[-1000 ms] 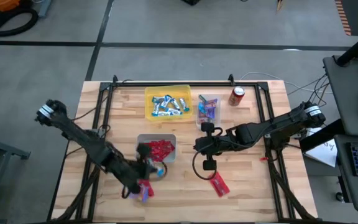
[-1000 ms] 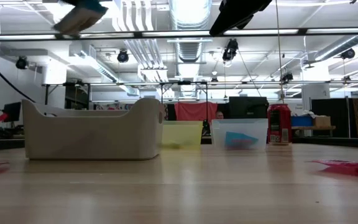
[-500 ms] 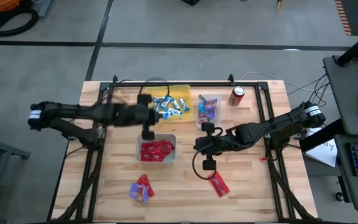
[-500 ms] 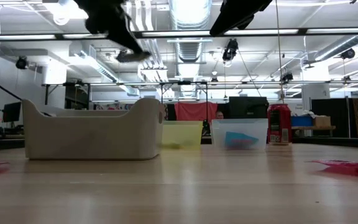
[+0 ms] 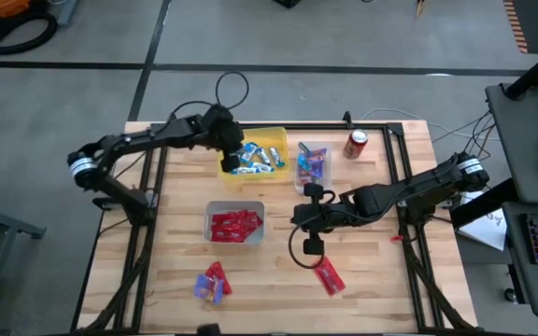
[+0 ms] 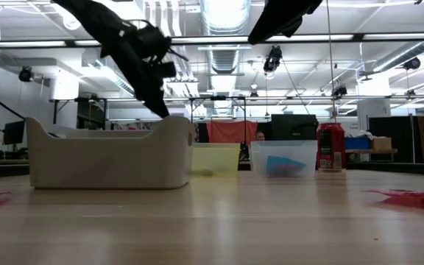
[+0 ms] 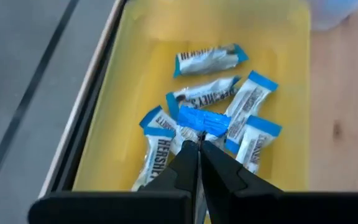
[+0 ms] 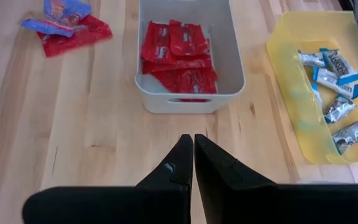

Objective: Sort candy
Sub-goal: Put the white candy into the yellow bin, then put the blue candy into the transparent bin

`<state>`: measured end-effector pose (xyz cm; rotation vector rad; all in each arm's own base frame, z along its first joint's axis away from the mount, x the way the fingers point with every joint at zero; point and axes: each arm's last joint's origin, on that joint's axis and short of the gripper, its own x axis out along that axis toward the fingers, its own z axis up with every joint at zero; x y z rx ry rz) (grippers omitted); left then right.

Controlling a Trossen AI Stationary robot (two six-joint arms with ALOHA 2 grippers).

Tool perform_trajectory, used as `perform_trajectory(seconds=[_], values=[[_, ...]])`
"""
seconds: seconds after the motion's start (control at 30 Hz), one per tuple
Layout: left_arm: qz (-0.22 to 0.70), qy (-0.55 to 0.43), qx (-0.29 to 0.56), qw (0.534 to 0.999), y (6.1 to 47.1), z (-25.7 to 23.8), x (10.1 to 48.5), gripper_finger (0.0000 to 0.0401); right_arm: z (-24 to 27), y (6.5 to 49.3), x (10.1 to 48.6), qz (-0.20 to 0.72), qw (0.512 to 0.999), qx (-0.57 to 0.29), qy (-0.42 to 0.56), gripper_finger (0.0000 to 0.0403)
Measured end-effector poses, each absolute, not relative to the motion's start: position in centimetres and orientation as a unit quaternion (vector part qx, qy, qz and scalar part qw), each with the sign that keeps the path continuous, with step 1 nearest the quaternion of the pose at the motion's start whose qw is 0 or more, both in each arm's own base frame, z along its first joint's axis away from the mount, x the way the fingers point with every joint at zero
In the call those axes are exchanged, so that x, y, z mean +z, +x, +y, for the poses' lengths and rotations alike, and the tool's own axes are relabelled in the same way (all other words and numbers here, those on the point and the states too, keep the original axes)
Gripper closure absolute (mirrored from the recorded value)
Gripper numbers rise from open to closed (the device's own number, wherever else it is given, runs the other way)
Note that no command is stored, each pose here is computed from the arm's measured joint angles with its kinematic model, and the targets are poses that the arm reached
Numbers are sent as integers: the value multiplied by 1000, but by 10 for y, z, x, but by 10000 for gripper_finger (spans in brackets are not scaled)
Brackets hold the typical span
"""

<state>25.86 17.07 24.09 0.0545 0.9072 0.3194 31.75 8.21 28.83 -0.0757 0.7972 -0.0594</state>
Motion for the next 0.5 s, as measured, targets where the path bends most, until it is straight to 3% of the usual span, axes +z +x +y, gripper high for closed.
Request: perform_trajectory(seconds=[0.27,0.5], values=[[454,31,142,879,268,180,219,396,81,315,278,401,914,-42,-39,393],[455,33,141,879,269,180,219,334,81,315,275,400,915,-45,-33,393]])
